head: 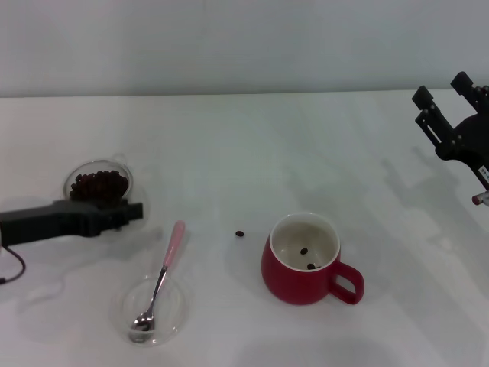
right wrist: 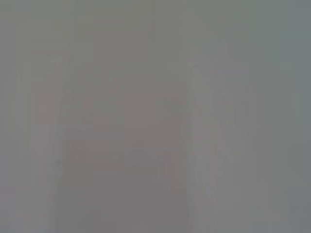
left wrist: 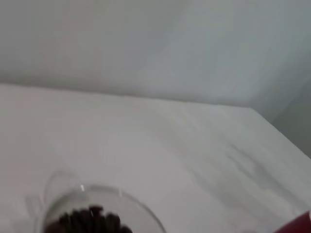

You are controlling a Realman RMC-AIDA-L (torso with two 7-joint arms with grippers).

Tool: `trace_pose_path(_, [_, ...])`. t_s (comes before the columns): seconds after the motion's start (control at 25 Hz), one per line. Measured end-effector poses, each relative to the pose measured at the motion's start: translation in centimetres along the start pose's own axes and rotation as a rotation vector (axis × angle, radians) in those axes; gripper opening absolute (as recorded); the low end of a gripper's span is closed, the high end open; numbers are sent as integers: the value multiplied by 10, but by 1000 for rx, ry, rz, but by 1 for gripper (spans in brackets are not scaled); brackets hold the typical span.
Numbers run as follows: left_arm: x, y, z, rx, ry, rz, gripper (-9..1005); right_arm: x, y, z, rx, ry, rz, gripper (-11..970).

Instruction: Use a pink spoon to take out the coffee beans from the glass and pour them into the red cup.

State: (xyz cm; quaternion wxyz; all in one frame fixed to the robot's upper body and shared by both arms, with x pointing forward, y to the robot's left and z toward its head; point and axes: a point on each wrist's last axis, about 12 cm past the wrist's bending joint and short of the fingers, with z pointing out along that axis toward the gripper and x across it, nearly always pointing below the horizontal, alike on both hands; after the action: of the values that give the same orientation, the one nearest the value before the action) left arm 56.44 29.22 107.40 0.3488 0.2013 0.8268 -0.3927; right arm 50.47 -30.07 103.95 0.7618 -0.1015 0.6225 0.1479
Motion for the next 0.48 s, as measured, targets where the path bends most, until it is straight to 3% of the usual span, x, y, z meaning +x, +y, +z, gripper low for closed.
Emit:
trace_pose_path(0.08, [-8,2,-11,-16,-59,78,417,-1,0,0,-4,-10,0,679])
trace_pose_path(0.48, [-20,2,-51,-107,-315,253,441,-12,2,2,-35,-95,-8,679])
